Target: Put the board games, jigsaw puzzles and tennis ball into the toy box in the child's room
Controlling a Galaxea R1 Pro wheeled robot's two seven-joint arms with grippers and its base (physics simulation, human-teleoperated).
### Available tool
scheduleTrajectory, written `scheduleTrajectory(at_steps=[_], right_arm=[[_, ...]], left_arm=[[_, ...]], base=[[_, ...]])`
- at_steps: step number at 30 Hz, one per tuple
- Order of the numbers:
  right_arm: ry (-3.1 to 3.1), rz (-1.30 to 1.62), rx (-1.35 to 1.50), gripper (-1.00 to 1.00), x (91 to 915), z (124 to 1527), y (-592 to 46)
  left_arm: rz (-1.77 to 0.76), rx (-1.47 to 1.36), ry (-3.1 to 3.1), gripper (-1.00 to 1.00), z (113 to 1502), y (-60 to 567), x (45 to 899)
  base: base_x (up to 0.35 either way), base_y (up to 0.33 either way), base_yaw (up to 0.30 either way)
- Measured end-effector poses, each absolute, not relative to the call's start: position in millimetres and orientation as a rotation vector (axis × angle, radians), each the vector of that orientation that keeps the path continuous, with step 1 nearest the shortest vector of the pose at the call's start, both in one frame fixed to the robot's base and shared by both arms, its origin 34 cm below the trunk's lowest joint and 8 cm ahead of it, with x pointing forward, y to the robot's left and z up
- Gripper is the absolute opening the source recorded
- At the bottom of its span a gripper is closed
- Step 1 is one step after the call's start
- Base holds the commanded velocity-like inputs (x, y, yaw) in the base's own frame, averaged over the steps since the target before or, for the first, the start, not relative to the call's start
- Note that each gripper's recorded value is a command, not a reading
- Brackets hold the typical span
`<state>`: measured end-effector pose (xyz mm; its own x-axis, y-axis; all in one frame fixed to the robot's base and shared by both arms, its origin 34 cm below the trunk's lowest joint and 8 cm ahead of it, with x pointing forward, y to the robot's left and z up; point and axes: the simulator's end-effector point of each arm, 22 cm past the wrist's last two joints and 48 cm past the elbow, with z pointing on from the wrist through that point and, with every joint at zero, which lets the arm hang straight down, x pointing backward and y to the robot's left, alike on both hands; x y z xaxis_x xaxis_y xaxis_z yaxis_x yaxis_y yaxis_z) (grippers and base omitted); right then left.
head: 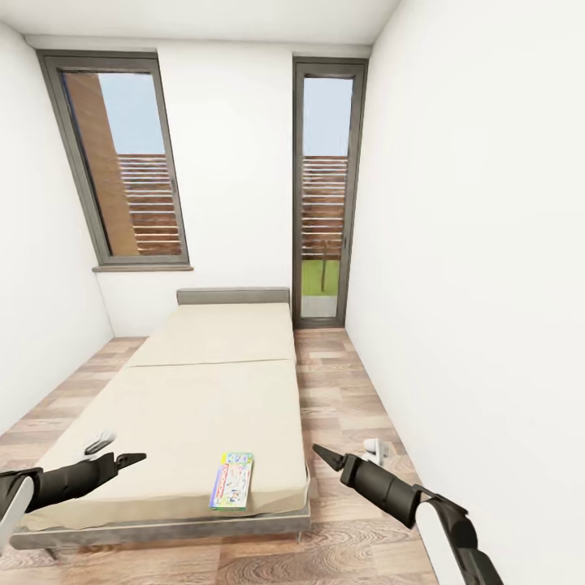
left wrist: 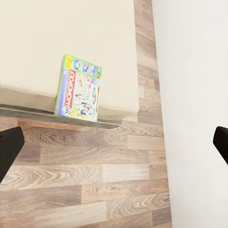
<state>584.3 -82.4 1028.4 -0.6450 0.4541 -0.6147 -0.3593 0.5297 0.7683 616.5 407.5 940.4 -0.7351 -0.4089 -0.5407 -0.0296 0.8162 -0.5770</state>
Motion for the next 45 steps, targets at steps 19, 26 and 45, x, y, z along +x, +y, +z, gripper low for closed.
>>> scheduleTrajectory(at_steps=[19, 26, 45], right_arm=[[1.918, 1.22, 0.079, 1.0, 591, 1014, -81], [1.916, 1.219, 0.078, 1.0, 593, 1008, -81], [1.915, 1.212, 0.084, 1.0, 599, 988, -89]], left_arm=[[-0.76, -0.323, 2.315, 1.0, 914, 380, 626], [-0.785, -0.341, 2.321, 1.0, 901, 378, 624], [-0.936, -0.36, 2.279, 1.0, 885, 365, 622]], base=[[0.0, 0.0, 0.0], [0.0, 0.0, 0.0], [0.0, 0.0, 0.0]])
